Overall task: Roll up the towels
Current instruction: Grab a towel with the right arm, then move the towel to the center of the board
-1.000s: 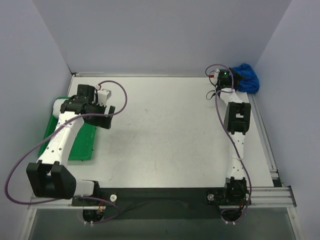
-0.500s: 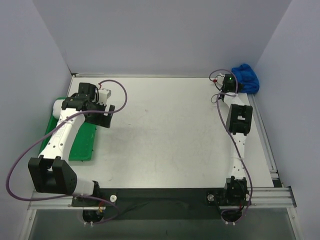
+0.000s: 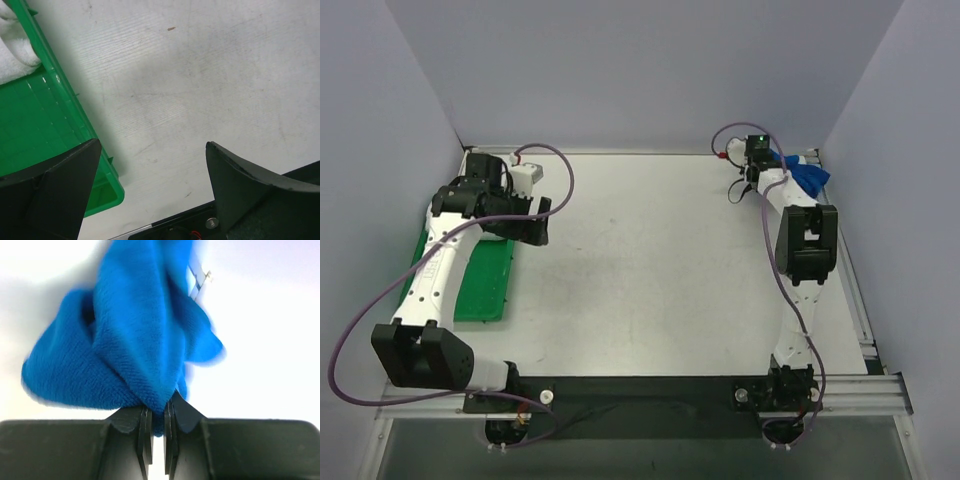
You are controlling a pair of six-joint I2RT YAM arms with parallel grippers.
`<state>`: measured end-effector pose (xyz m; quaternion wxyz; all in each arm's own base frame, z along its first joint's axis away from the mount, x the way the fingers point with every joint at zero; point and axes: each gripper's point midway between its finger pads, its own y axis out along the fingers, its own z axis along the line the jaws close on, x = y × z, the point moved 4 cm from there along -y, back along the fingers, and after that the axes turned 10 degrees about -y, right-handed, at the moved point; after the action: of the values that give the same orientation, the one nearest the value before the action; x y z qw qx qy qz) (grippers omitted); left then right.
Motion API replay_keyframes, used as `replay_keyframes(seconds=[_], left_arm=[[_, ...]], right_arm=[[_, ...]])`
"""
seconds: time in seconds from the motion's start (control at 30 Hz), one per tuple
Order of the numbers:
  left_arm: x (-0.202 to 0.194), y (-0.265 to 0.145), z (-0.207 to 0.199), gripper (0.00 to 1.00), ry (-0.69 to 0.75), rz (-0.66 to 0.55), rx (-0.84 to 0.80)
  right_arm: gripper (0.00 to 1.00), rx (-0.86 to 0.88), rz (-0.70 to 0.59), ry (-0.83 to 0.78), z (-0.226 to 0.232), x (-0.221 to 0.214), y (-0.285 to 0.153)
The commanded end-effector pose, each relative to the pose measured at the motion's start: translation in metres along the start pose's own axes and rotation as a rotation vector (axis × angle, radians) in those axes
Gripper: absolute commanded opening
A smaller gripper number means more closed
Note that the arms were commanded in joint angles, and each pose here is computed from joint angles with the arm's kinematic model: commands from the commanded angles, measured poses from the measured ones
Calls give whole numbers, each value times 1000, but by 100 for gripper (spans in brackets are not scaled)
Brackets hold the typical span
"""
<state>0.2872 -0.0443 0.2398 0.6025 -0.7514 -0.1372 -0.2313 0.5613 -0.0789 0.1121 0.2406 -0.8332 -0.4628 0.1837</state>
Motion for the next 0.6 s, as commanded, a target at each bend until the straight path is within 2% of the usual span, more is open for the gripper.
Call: replay_keyframes(seconds=[0.0,0.17,0.3,0.33,0.4,0.43,0.47,0.5,0.57], left_arm=[[14,-31,-17,97,7,-100,-140],[15,-38,-21,97,-13,-121,-238],[13,-42,-9,97,-83,-128,-292],[13,-42,-8,97,-84,-126,-298],[12,-41,-8,97,-78,-121,-306],[10,-39,-8,97,-76,-114,-310],[9,-38,-7,97,-60,-111,-312],[7,-36,-7,97,-53,-107,-317],[2,-29,-6,97,-32,-86,-324]], right_arm=[[0,187,-147,149,-6,23,-105],[0,375,-247,174,51,70,-187],[0,546,-332,169,114,114,-253],[1,617,-352,122,137,125,-275],[22,774,-402,105,167,139,-308],[41,838,-397,83,179,136,-322],[50,891,-418,60,190,138,-338],[65,981,-455,81,194,134,-356],[68,1054,-463,112,198,121,-365]])
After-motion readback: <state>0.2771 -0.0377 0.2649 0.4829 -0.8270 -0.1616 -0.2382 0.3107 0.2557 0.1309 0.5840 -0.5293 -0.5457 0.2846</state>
